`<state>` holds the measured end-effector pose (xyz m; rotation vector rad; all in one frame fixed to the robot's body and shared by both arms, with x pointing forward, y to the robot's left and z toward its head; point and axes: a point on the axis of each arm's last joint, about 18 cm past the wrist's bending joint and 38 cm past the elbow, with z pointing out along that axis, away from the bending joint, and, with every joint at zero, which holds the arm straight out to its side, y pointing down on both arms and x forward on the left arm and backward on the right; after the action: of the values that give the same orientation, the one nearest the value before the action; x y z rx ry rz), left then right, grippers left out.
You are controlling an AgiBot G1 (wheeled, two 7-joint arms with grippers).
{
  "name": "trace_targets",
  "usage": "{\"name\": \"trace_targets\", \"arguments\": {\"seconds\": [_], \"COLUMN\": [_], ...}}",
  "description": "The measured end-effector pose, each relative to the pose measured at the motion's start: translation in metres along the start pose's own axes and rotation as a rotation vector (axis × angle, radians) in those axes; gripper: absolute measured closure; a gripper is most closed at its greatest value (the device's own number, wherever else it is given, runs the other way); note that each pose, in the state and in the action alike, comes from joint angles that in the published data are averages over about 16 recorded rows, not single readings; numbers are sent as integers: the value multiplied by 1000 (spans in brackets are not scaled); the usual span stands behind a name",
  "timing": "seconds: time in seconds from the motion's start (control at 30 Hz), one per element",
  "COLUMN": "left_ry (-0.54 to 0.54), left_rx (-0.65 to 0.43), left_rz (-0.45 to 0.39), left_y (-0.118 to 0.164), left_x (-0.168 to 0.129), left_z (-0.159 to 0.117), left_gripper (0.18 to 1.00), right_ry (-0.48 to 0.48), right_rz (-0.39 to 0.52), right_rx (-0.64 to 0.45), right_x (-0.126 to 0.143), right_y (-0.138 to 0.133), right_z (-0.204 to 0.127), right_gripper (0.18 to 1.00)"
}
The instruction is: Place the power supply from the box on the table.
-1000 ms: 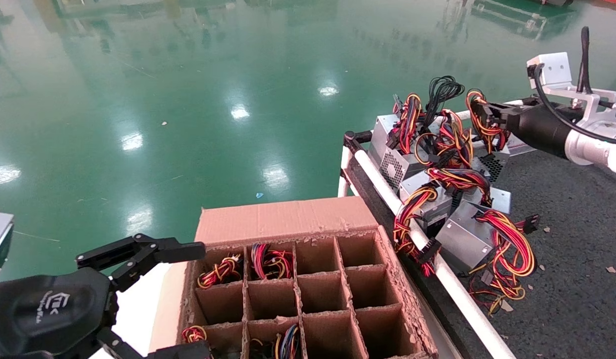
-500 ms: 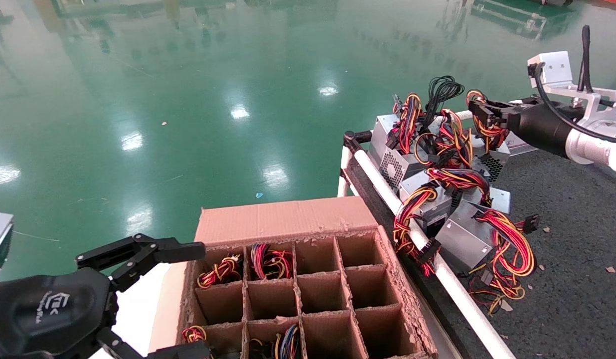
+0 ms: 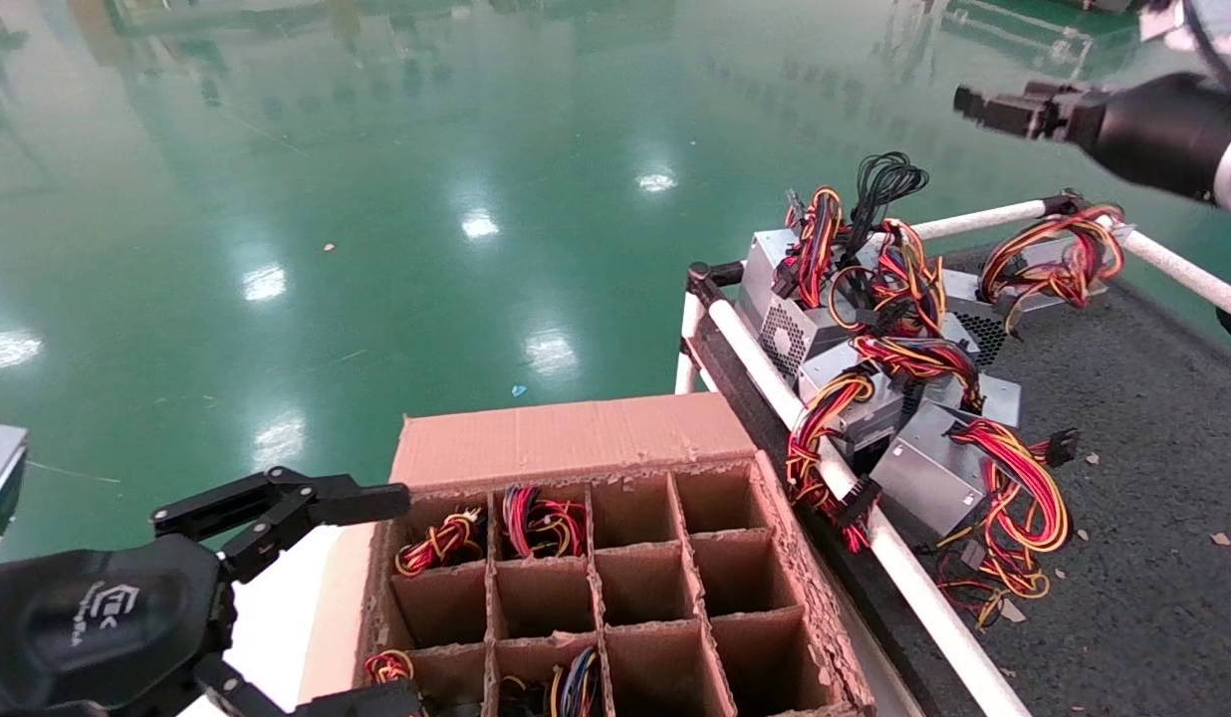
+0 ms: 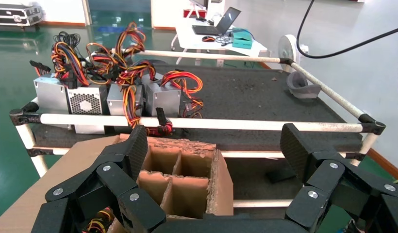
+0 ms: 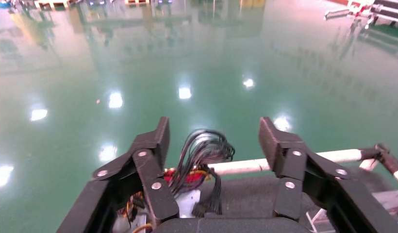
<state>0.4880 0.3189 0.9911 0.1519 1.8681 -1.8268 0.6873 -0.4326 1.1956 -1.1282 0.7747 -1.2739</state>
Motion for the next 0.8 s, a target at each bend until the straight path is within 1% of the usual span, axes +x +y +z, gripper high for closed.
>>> {"name": "trace_targets", "arguments": {"seconds": [0.17,0.23,0.43,0.63,0.8], "left_ry": [0,0,0,0,0], "left_rx": [0,0,0,0,0], "left_rz": [0,0,0,0,0], "left_y": [0,0,0,0,0], "left_x": [0,0,0,0,0], "left_z": [0,0,0,0,0], "left_gripper": [184,184,184,184,184], "right_ry": [-39,-60,-144,-239,-325], "right_rz": [-2,-3,-10,-22,-36], "right_rx": [23,31,62,88,104], "right_x": [-3,-5,-15,-29,-43], "right_y": [0,4,15,27,37], "right_z": [-4,-6,-16,-30,-44], "right_gripper": [493,443,325,245,207]}}
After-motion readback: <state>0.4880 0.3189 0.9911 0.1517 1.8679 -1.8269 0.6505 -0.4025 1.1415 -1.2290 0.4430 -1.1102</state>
